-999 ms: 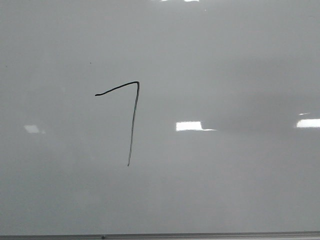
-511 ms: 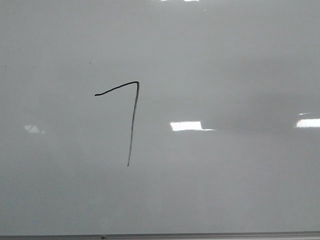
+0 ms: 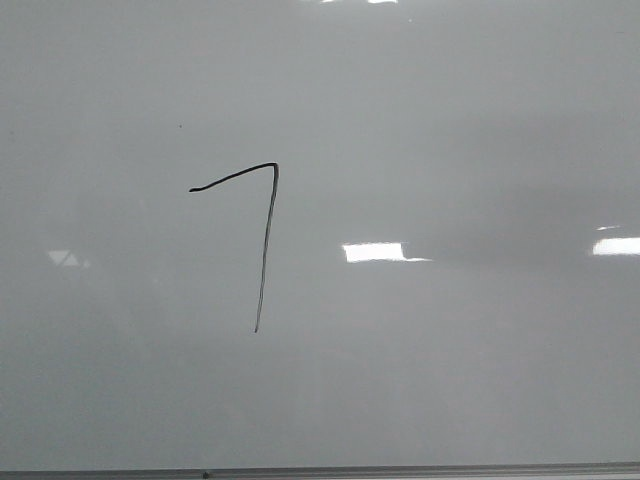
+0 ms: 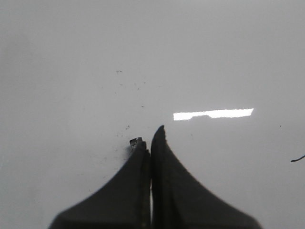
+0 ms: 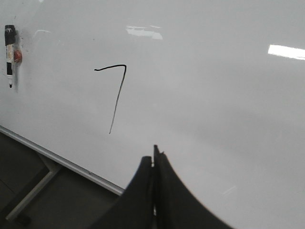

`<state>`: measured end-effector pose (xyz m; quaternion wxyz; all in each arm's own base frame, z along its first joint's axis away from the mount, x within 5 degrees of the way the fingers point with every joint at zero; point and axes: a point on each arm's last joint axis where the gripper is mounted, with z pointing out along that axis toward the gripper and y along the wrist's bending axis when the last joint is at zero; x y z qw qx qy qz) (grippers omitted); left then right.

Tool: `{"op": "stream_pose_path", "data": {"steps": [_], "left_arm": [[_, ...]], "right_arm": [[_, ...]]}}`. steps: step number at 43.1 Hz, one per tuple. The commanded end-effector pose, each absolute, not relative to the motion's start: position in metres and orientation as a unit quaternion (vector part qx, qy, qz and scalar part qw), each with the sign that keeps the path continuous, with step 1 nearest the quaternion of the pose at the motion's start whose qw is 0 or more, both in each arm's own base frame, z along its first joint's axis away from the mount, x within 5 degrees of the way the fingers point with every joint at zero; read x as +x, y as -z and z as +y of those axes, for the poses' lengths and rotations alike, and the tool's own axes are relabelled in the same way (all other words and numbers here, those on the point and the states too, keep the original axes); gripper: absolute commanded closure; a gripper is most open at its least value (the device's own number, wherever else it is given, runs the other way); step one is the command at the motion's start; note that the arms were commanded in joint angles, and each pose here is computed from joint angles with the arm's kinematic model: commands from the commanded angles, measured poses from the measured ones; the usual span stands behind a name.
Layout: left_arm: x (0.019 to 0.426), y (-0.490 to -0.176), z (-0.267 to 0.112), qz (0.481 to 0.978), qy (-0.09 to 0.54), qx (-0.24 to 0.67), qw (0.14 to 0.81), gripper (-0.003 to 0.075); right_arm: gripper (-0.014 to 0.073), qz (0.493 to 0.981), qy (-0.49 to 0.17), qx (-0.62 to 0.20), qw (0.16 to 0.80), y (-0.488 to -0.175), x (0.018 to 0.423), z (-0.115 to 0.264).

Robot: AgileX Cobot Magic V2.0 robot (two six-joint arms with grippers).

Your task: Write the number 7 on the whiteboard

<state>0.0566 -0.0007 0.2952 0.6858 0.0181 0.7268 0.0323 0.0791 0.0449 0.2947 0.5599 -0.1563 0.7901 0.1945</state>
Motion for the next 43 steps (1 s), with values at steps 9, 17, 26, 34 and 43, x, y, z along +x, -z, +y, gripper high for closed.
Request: {"op": "stream_pose_path", "data": {"steps": [9, 17, 26, 34, 43], "left_arm": [[0.041, -0.255, -0.001, 0.685, 0.003, 0.018, 0.728, 0.0741], [0.051, -0.225, -0.002, 0.695, 0.005, 0.019, 0.719, 0.0741], [0.055, -0.206, -0.002, 0.691, 0.007, 0.017, 0.722, 0.0741], [0.055, -0.205, -0.002, 0.695, 0.007, 0.017, 0.718, 0.0741], [0.055, -0.205, -0.002, 0.695, 0.007, 0.017, 0.718, 0.0741]], "right_arm": [[0.0664, 0.773, -0.199, -0.136, 0.587, -0.307, 0.081, 0.043], [0.0664, 0.774, -0.200, -0.138, 0.585, -0.306, 0.081, 0.044], [0.0664, 0.774, -0.200, -0.138, 0.584, -0.306, 0.081, 0.044], [0.0664, 0.774, -0.200, -0.139, 0.584, -0.306, 0.081, 0.044], [0.0664, 0.774, -0.200, -0.139, 0.584, -0.306, 0.081, 0.044]]}}
